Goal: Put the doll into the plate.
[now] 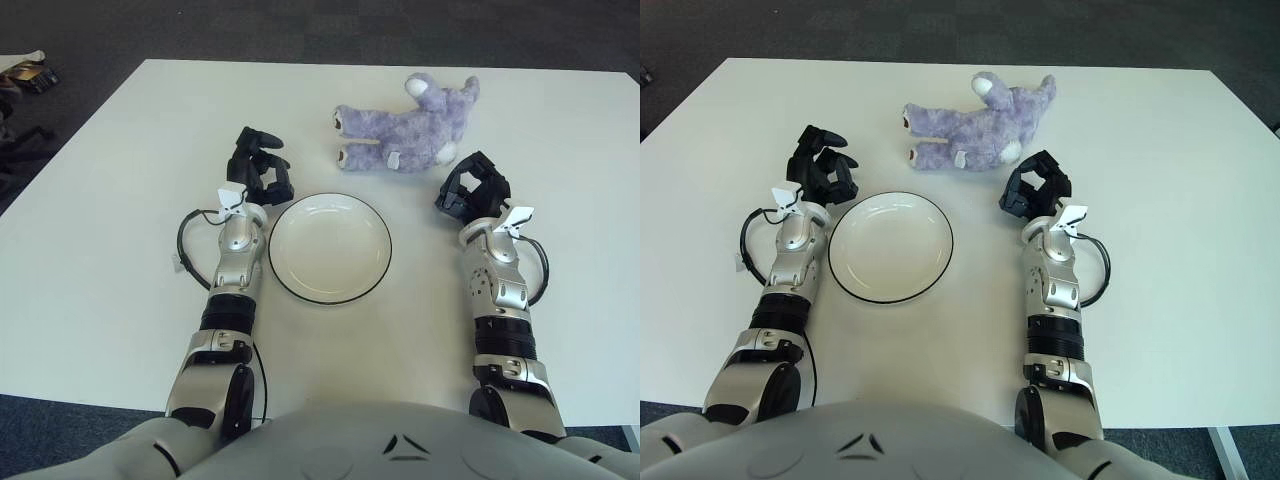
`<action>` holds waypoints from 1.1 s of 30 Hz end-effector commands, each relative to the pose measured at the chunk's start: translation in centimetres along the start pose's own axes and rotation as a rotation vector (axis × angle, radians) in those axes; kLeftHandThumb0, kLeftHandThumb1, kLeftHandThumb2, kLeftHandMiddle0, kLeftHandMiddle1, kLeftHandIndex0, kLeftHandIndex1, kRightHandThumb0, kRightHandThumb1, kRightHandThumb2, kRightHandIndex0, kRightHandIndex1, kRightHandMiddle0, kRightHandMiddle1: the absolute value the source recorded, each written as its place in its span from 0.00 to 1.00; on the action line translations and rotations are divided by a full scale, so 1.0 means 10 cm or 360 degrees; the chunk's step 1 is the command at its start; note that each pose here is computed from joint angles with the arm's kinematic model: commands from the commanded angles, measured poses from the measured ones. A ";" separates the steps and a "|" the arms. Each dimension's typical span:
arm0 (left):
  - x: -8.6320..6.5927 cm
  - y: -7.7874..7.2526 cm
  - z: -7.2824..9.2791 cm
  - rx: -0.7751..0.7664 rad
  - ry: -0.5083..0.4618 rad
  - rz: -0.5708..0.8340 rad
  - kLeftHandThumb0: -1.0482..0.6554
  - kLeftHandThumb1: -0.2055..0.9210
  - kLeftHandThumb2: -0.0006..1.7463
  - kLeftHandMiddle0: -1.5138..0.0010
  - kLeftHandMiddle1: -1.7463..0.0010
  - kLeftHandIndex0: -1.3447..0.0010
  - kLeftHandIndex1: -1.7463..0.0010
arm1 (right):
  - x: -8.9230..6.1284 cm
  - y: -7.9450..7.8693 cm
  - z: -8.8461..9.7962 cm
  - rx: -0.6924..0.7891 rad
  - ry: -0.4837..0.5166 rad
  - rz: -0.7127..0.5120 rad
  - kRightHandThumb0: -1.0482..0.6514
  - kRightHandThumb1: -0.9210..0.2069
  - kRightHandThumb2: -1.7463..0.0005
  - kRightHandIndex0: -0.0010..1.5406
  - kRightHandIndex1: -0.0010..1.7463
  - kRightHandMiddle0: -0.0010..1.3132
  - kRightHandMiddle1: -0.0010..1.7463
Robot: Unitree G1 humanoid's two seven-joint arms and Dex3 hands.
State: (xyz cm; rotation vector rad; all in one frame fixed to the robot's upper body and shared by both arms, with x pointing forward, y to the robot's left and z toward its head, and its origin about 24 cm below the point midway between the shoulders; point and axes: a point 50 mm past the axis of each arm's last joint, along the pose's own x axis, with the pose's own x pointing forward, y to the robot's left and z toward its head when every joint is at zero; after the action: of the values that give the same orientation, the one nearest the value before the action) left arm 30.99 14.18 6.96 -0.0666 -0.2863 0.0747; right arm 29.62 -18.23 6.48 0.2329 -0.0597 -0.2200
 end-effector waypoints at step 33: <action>-0.23 0.07 -0.22 0.0167 -0.0055 -0.0132 0.16 1.00 0.31 0.89 0.51 1.00 0.35 | -0.26 -0.06 0.22 -0.0047 -0.0192 0.0011 0.61 0.40 0.41 0.34 0.82 0.35 1.00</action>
State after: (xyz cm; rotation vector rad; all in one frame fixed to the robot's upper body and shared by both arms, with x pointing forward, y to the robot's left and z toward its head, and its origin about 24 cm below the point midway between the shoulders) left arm 30.94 13.51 7.67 0.0423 -0.4444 -0.0138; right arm 27.37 -18.28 8.56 0.2155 -0.1893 -0.2127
